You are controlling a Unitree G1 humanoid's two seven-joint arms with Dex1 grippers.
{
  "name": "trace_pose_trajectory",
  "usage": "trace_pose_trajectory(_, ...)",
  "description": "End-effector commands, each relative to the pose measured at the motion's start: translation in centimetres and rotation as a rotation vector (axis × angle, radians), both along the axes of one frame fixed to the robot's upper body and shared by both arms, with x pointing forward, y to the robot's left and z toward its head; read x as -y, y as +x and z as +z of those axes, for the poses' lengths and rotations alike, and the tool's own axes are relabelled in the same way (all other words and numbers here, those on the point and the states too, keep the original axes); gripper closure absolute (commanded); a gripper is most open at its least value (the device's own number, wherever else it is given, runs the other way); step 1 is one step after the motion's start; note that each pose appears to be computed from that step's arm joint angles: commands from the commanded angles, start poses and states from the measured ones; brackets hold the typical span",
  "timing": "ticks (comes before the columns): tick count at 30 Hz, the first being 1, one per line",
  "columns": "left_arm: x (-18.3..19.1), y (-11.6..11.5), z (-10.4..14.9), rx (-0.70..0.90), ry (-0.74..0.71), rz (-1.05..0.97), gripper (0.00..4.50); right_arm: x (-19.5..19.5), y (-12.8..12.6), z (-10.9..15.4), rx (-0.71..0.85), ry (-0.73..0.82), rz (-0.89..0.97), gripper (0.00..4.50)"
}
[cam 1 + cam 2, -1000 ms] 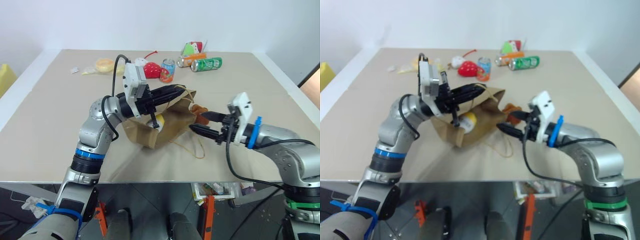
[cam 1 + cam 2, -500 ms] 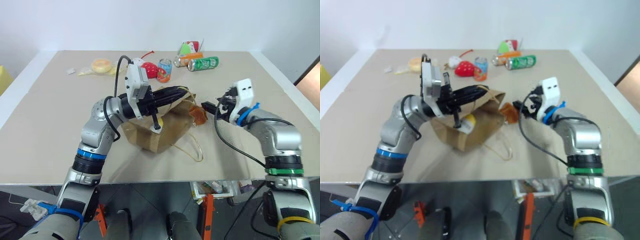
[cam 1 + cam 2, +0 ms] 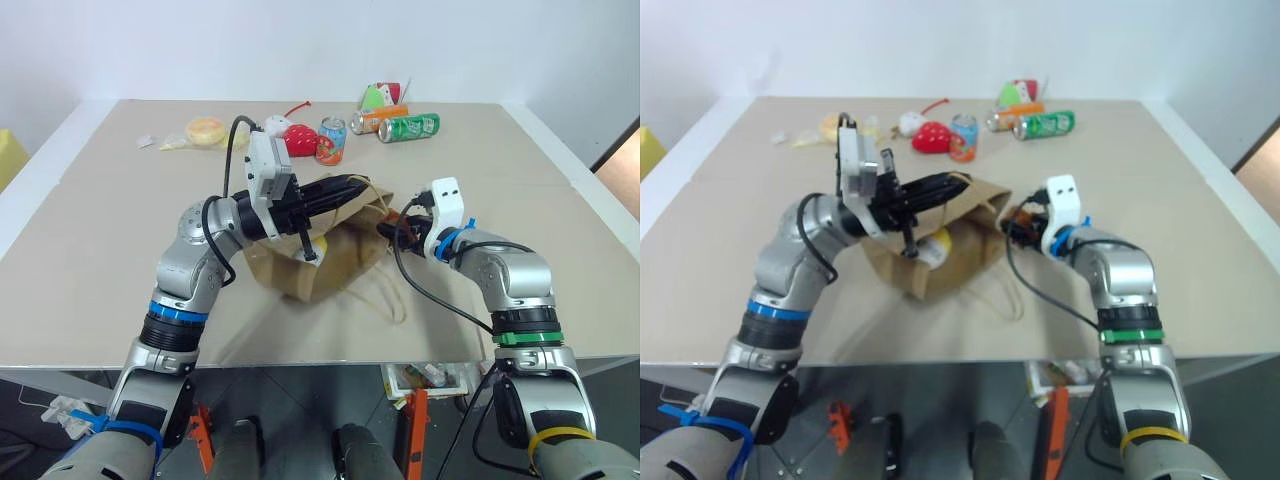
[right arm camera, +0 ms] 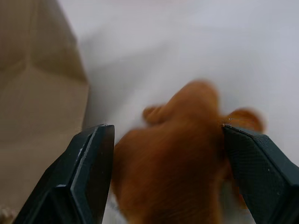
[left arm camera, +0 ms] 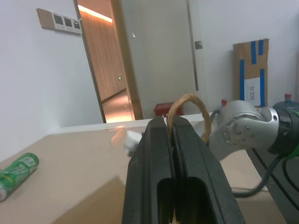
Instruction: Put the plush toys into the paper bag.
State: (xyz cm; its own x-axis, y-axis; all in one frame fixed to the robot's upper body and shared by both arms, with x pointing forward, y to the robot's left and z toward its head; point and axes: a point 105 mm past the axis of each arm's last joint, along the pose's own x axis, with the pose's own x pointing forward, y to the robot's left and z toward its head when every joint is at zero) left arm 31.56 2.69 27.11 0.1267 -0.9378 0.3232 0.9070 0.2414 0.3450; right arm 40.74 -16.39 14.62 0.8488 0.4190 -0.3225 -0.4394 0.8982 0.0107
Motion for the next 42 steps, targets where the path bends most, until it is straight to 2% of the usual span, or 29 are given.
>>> trace_pose_trajectory(1,-0.1,-0.7,1.2,0.047,-0.020,-0.008,4.50,0.1,-0.2,-1.2,-0.014,-0.089,-0.009,0.56)
trace_pose_trajectory(2,-0.1,-0.7,1.1,0.046,-0.019,-0.009,4.50,0.3,-0.2,-1.7,-0.017,-0.124,-0.020,0.56)
trace_pose_trajectory(8,0.0,-0.8,1.2,0.046,-0.017,-0.011,4.50,0.9,-0.2,-1.4,0.024,-0.173,-0.028,3.25)
trace_pose_trajectory(12,0.0,-0.8,1.2,0.045,-0.016,-0.013,4.50,1.9,-0.1,1.3,0.113,-0.149,-0.051,4.10)
trace_pose_trajectory(18,0.1,-0.8,1.1,0.040,-0.014,-0.017,4.50,5.7,-1.9,8.5,0.265,0.077,-0.071,4.17)
trace_pose_trajectory(22,0.1,-0.8,1.1,0.038,-0.013,-0.018,4.50,5.6,-5.6,11.3,0.340,0.111,0.108,4.17)
trace_pose_trajectory(23,0.1,-0.8,1.1,0.038,-0.014,-0.019,4.50,5.1,-6.5,11.4,0.343,0.094,0.165,4.17)
trace_pose_trajectory(25,0.2,-0.8,1.0,0.038,-0.012,-0.020,4.50,4.3,-8.7,9.9,0.317,-0.044,0.278,4.17)
trace_pose_trajectory(28,0.4,-0.9,0.9,0.036,-0.015,-0.022,4.50,4.4,-9.5,7.7,0.247,-0.106,0.309,4.17)
trace_pose_trajectory(30,0.4,-0.9,0.8,0.035,-0.015,-0.023,4.50,3.5,-9.7,7.4,0.242,-0.089,0.346,4.17)
trace_pose_trajectory(37,0.3,-0.6,0.8,0.036,-0.011,-0.017,4.50,-4.7,-11.6,6.7,0.231,0.023,0.654,4.17)
trace_pose_trajectory(41,0.3,-0.7,0.8,0.041,-0.011,-0.015,4.50,-6.3,-12.4,6.9,0.231,0.071,0.729,4.17)
trace_pose_trajectory(42,0.3,-0.7,0.8,0.041,-0.011,-0.012,4.50,-6.6,-11.7,6.8,0.242,0.067,0.708,4.17)
